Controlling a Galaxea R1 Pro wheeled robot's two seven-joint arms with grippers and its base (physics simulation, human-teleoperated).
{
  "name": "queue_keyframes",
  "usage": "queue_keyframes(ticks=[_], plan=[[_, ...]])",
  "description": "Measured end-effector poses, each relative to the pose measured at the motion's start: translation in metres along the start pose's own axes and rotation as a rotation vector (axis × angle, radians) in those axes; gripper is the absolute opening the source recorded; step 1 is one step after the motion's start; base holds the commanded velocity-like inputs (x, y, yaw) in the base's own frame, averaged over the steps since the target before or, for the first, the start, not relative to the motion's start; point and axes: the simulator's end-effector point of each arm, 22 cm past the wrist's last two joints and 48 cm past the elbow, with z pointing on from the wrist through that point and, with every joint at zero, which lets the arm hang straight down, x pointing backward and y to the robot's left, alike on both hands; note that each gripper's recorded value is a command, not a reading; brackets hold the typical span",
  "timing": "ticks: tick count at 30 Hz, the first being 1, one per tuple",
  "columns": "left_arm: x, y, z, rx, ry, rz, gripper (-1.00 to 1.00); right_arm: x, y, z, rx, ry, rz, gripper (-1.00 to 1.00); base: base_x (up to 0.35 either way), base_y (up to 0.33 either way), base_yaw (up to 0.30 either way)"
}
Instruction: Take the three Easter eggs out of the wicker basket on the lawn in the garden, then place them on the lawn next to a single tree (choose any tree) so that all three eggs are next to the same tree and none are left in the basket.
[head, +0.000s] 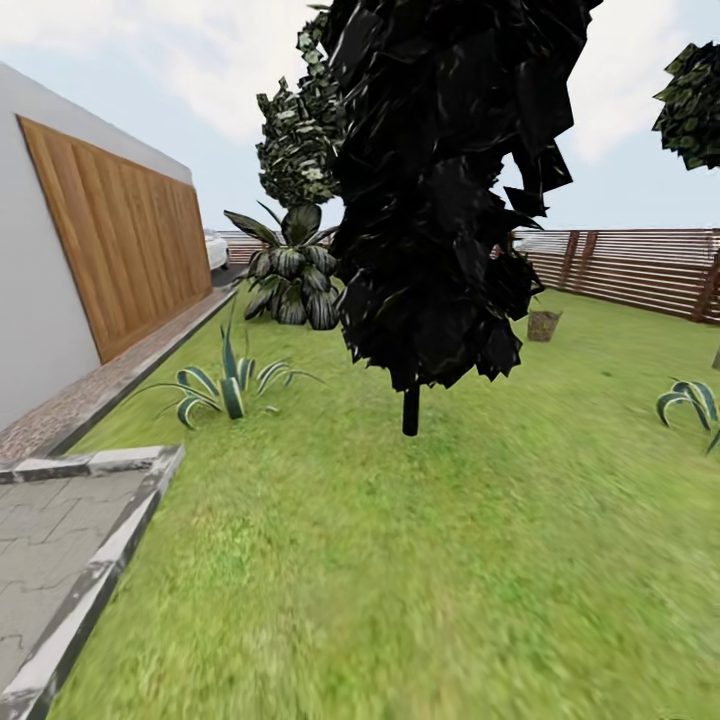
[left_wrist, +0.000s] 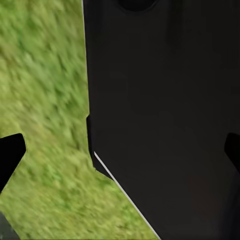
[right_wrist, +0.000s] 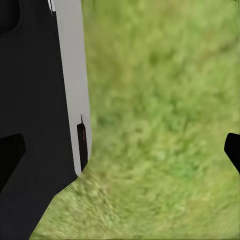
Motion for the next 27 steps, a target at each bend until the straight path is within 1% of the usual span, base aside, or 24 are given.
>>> queue_keyframes(ticks=[5,23,27], plan=[[0.0,0.0,0.0,0.0,0.0,0.0,1.0,0.0,0.0,0.0,0.0,0.0,0.0,1.0,0.215,0.0,-0.295],[-0.0007,0.0,0.0001,0.0,-0.002,-0.003,1.0,-0.0001,0.0,0.0001,0.0,0.001,0.0,1.0,0.008,0.0,-0.295],[-0.001,0.0,0.0,0.0,-0.003,-0.002,1.0,0.0,0.0,0.0,0.0,0.0,0.0,1.0,0.148,0.0,-0.295]])
